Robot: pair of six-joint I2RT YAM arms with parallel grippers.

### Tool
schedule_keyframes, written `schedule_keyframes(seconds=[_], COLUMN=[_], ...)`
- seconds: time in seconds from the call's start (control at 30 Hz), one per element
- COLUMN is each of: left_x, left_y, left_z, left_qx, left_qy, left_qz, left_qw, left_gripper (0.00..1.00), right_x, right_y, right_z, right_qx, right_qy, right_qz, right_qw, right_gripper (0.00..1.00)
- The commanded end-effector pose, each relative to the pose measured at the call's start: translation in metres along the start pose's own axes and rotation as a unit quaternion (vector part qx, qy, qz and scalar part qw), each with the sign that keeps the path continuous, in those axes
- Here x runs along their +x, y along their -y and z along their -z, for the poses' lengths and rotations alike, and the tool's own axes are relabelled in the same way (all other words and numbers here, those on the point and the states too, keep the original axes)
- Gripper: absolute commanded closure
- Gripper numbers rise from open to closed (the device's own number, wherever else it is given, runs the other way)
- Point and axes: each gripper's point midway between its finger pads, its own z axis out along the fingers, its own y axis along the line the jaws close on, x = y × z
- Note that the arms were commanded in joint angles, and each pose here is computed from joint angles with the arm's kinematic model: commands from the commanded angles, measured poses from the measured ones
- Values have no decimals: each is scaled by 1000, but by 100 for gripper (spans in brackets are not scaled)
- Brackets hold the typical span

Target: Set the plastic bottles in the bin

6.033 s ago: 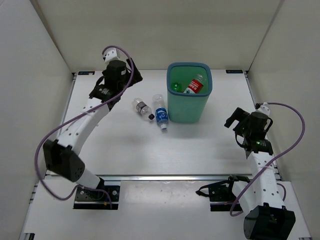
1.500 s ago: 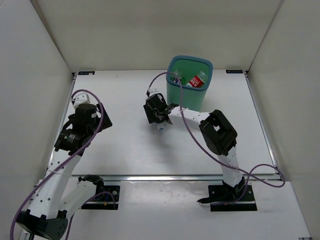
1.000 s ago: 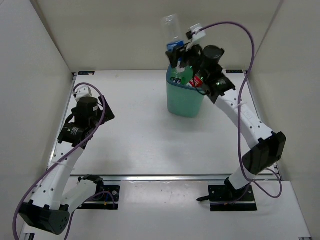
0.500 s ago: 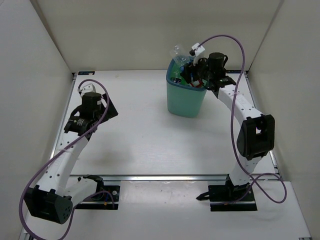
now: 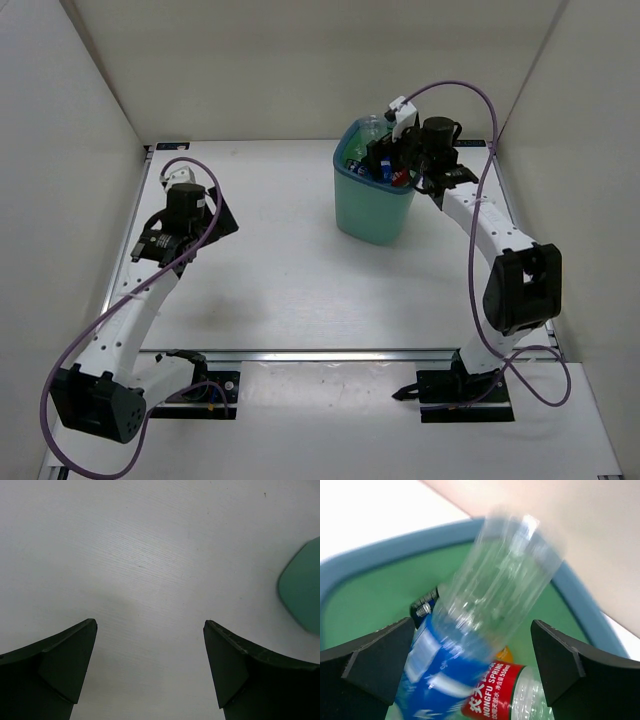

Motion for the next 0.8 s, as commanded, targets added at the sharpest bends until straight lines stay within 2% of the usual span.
schedule_keyframes(seconds=[0.0, 0.07, 0.17, 0.23, 0.27, 0.33, 0.4, 0.43, 0.53, 0.57, 0.6, 0.63, 0.67, 0.77], left_x=[-13, -12, -10, -5, -9, -4, 2, 2, 6, 2, 2, 1, -2, -3], left_y=[11, 11, 13, 12, 12, 7, 5, 3, 2, -3, -3, -9, -10, -17], left_z=[6, 5, 4, 4, 5, 2, -1, 1, 1, 1, 1, 1, 0, -2], left_qx=[19, 21, 26, 26, 26, 16, 9, 7, 9, 1, -3, -17, -24, -41], left_qy=[14, 12, 5, -3, -1, -11, -21, -20, -25, -17, -17, -17, -14, -11], left_qz=[-1, 2, 3, 2, 9, 12, 11, 10, 11, 15, 11, 11, 10, 8], left_qw=[1000, 1000, 1000, 1000, 1000, 1000, 1000, 1000, 1000, 1000, 1000, 1000, 1000, 999], left_gripper=[2, 2, 2, 1, 1, 2, 1, 1, 2, 1, 1, 1, 1, 1], right_x=[-89, -109, -113, -92, -72, -27, 43, 83, 159, 179, 182, 194, 196, 184], right_y=[10, 13, 21, 49, 55, 74, 80, 84, 80, 76, 74, 69, 65, 64], right_z=[35, 51, 74, 100, 114, 147, 183, 205, 259, 272, 279, 292, 295, 288], right_qx=[58, 81, 133, 208, 239, 257, 287, 318, 360, 382, 395, 433, 448, 433], right_qy=[88, 105, 101, 69, 41, -6, -83, -128, -213, -235, -239, -258, -264, -228], right_qz=[6, -7, -43, -100, -163, -245, -349, -392, -461, -460, -443, -419, -398, -405], right_qw=[994, 991, 985, 970, 956, 935, 888, 854, 783, 766, 769, 755, 755, 772], right_gripper=[0, 1, 1, 0, 1, 1, 1, 1, 1, 1, 0, 1, 1, 1])
